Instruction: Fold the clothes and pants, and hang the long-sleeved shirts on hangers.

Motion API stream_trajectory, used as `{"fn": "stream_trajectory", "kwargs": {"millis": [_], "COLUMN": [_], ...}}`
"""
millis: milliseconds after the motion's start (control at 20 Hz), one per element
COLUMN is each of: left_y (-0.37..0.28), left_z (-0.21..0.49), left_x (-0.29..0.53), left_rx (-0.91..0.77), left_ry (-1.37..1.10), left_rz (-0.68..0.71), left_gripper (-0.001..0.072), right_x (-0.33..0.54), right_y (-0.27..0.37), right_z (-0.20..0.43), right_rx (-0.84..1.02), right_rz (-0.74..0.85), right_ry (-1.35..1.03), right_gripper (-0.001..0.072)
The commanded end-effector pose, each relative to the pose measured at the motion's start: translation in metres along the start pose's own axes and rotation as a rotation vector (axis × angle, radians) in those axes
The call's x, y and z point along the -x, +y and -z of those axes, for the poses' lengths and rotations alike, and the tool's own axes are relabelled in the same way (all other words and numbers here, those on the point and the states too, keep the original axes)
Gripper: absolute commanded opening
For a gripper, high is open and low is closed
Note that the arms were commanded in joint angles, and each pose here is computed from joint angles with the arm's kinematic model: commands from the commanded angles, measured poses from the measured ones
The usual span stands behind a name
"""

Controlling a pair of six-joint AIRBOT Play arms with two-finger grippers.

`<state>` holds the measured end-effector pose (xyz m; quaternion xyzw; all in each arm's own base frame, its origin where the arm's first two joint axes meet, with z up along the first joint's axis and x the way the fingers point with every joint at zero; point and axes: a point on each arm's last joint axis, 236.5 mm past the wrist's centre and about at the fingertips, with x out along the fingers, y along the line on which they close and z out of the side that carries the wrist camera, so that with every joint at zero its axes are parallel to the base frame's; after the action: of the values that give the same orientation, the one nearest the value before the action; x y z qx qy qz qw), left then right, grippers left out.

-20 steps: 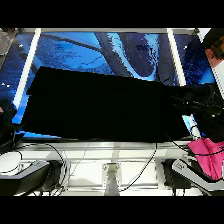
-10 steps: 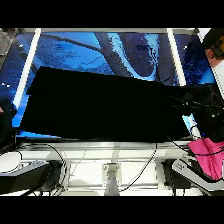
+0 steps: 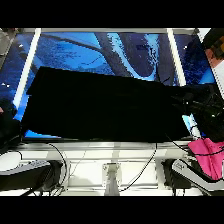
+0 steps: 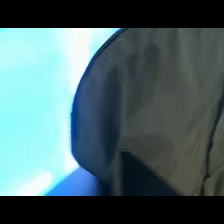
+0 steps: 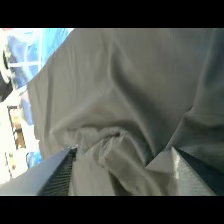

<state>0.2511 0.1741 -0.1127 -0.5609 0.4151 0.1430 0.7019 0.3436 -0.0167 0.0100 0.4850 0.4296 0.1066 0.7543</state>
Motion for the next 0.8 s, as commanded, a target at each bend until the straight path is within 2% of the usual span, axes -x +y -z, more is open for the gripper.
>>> {"fn": "stream_trajectory", "kwargs": {"millis": [0, 50, 100, 250, 450, 550, 600, 650, 700, 750], "left_y": [-0.028, -0.039, -0.051, -0.076, -0.096, -0.103, -0.105, -0.107, -0.111, -0.116], "left_z": [0.0, 0.001, 0.002, 0.005, 0.015, 0.02, 0.022, 0.023, 0.023, 0.021], "left_x": [-0.013, -0.012, -0.01, -0.005, -0.004, -0.008, -0.01, -0.011, -0.011, -0.011], "left_rx": [-0.006, -0.039, -0.075, -0.149, -0.226, -0.264, -0.297, -0.305, -0.301, -0.291], "left_ry": [0.005, 0.003, 0.0, -0.01, 0.001, 0.01, 0.01, 0.012, 0.009, 0.001], "left_rz": [0.076, 0.112, 0.154, 0.199, 0.206, 0.205, 0.205, 0.207, 0.22, 0.235], "left_gripper": [0.0004, 0.0003, 0.0002, 0.0002, 0.0002, 0.0002, 0.0002, 0.0002, 0.0002, 0.0002], "right_x": [0.001, 0.002, 0.003, 0.023, 0.092, 0.121, 0.124, 0.127, 0.128, 0.129], "right_y": [-0.008, -0.01, -0.014, -0.056, -0.111, -0.13, -0.138, -0.148, -0.154, -0.159], "right_z": [-0.013, -0.012, -0.01, 0.008, 0.043, 0.056, 0.065, 0.088, 0.111, 0.127], "right_rx": [0.004, 0.018, 0.04, -0.007, -0.198, -0.358, -0.406, -0.483, -0.544, -0.581], "right_rz": [0.034, 0.05, 0.076, 0.244, 0.424, 0.488, 0.506, 0.541, 0.577, 0.61], "right_ry": [-0.053, -0.047, -0.028, 0.041, -0.042, -0.143, -0.146, -0.088, -0.018, 0.034], "right_gripper": [0.0323, 0.0125, 0.0025, 0.0015, 0.0015, 0.0024, 0.017, 0.0454, 0.0527, 0.0526]}}
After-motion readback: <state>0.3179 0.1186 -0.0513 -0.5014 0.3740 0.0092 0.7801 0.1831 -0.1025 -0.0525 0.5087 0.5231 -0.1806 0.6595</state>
